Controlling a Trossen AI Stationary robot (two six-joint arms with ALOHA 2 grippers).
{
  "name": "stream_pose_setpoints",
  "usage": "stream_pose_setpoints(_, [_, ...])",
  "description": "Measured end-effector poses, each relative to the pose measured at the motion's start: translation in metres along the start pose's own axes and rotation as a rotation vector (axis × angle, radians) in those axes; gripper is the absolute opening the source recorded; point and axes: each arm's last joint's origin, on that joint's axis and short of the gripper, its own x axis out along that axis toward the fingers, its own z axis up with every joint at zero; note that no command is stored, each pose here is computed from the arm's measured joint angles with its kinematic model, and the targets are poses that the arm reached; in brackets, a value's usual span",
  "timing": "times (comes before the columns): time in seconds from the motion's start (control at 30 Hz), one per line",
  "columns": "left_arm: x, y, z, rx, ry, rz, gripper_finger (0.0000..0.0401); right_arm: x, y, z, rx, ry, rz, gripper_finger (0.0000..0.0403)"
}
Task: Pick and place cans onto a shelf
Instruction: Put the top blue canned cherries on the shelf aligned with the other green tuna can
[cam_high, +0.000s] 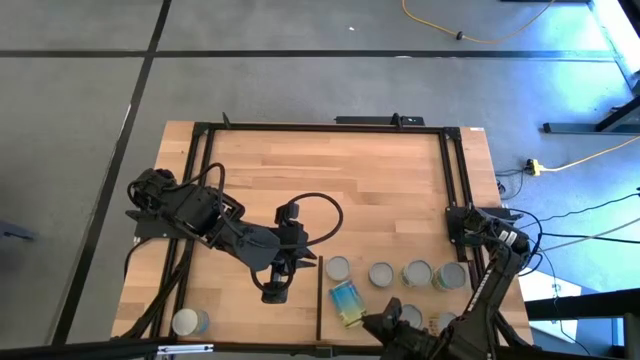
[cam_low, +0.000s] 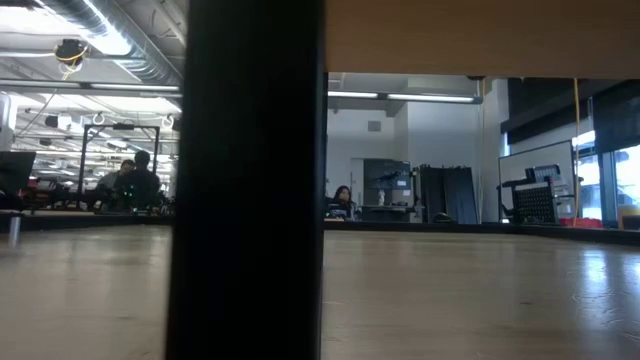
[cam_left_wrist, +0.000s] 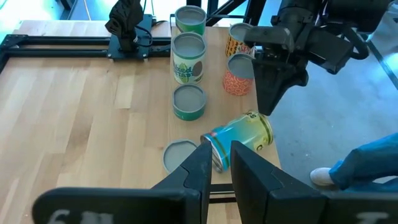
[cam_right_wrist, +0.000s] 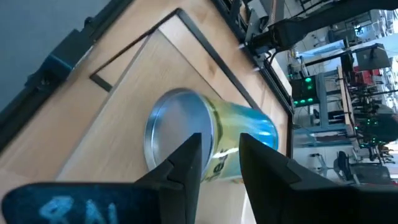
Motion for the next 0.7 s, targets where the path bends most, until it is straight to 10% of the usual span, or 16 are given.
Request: stream_pose_setpoints(0.7, [0.0, 0.0, 0.0, 0.0, 0.0, 0.0, 0.0051, 0.012, -0.009, -0.005, 0.104, 0.058, -0.01, 0.011])
